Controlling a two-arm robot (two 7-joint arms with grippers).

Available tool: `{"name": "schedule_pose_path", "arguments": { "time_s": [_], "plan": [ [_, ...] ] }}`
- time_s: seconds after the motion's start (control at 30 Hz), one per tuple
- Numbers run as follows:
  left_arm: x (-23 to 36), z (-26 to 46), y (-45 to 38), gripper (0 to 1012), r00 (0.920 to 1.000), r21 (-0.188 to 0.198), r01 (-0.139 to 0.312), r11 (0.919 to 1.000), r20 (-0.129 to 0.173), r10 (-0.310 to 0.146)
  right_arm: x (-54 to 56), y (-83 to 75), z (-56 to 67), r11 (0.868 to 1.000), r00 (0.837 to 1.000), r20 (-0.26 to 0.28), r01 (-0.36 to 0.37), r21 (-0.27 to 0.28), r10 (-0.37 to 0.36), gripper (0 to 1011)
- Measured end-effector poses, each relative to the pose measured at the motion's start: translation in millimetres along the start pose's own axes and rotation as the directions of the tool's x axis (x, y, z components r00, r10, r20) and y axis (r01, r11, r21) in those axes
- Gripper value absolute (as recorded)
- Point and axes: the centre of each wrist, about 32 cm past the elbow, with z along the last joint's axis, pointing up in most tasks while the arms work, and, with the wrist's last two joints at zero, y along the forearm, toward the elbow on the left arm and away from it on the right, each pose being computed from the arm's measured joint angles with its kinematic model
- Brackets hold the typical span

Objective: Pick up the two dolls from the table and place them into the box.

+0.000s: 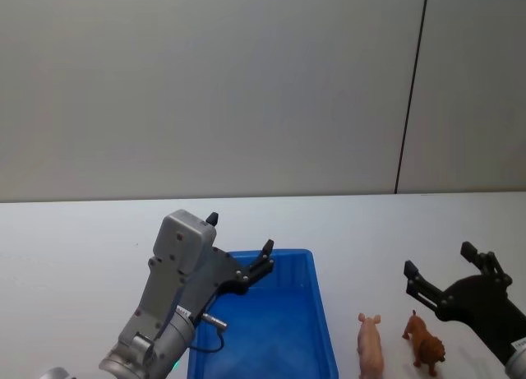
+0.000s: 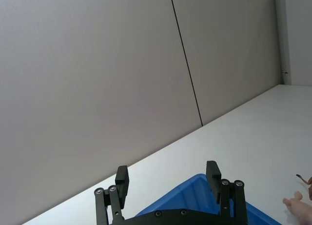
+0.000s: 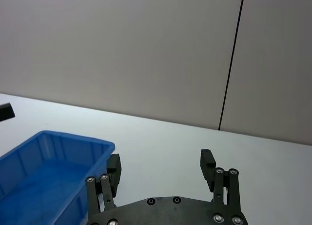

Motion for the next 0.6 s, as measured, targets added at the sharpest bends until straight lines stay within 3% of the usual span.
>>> {"name": "schedule_pose_path", "arguments": {
  "time_s": [0.33,0.6],
  "plan": [
    [0.0,0.0,0.0,1001,1.0000,0.000,0.000,1.0000,0.000,0.000,11.5,-9.8,-5.3,0.995,0.999,0.010,-0.039,-0.095,0.040,1001],
    [0.0,0.0,0.0,1001,1.0000,0.000,0.000,1.0000,0.000,0.000,16.9,-16.0,-12.8,0.981,0.997,0.006,-0.076,-0.179,0.079,1001]
  ]
}}
